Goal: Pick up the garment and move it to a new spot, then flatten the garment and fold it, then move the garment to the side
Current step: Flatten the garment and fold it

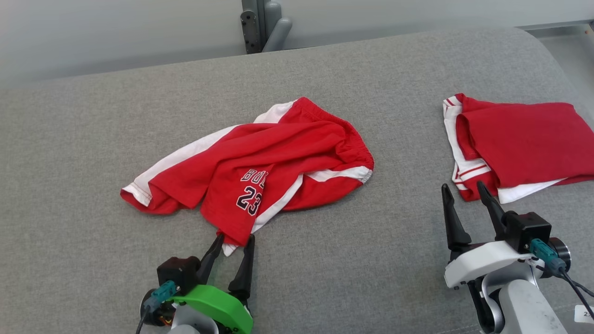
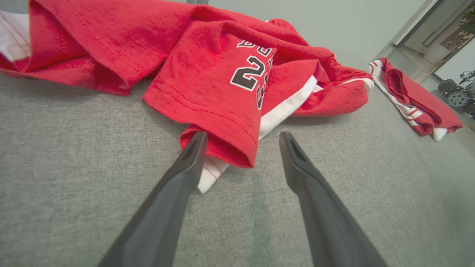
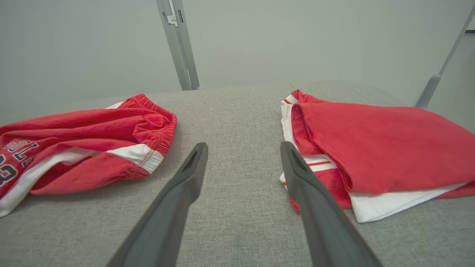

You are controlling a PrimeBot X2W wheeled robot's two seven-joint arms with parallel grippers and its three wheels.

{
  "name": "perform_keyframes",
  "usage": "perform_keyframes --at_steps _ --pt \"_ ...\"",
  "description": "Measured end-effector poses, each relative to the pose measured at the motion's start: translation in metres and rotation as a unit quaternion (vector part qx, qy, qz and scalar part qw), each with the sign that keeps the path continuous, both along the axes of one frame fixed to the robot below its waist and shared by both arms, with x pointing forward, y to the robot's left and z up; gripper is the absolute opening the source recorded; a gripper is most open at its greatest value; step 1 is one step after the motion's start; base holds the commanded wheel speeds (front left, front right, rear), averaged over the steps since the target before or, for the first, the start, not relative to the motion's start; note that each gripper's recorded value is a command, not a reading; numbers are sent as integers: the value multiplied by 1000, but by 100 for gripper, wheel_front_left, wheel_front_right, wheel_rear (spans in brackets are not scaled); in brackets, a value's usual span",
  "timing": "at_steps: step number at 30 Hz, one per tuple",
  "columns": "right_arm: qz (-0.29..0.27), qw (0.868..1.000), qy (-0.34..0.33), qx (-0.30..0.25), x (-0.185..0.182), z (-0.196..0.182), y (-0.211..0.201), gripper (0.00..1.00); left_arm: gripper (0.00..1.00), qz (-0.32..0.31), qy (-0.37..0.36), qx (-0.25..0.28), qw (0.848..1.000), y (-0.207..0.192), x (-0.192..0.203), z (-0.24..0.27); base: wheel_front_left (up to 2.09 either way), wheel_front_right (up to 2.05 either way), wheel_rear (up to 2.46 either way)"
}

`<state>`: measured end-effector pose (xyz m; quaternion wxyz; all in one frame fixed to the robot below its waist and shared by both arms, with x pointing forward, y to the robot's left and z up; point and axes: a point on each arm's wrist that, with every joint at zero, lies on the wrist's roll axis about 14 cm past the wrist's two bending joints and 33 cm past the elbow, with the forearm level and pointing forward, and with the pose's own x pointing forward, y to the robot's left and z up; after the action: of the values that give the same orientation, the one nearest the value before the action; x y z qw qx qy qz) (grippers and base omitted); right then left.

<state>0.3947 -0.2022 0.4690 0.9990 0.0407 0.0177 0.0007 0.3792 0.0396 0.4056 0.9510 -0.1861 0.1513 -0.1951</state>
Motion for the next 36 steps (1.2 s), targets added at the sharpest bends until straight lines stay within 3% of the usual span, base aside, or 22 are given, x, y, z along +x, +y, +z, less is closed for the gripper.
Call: perform_keyframes --at_steps 7,16,17,18,19,27,36 --pt "-8 1000 14 -3 0 -10 -5 100 100 -1 19 1 1000 -1 2 -13 0 0 0" --pt "1 1000 16 1 4 -11 2 100 100 -3 -19 -8 1000 -5 15 8 0 0 0" --pt "0 1000 17 1 4 -12 2 100 47 -4 -19 -6 1000 -5 16 8 0 0 0" --pt "-1 1000 17 2 3 -12 1 100 8 -6 -21 -3 1000 -6 16 8 0 0 0" --pt "-3 1000 18 3 3 -13 0 100 0 -4 -26 -2 1000 -4 18 10 0 0 0" --pt "-11 1000 21 6 4 -15 -4 100 0 39 -97 4 995 22 44 49 0 0 0" --pt "13 999 30 9 18 -23 12 100 0 92 -114 97 985 99 91 46 0 0 0"
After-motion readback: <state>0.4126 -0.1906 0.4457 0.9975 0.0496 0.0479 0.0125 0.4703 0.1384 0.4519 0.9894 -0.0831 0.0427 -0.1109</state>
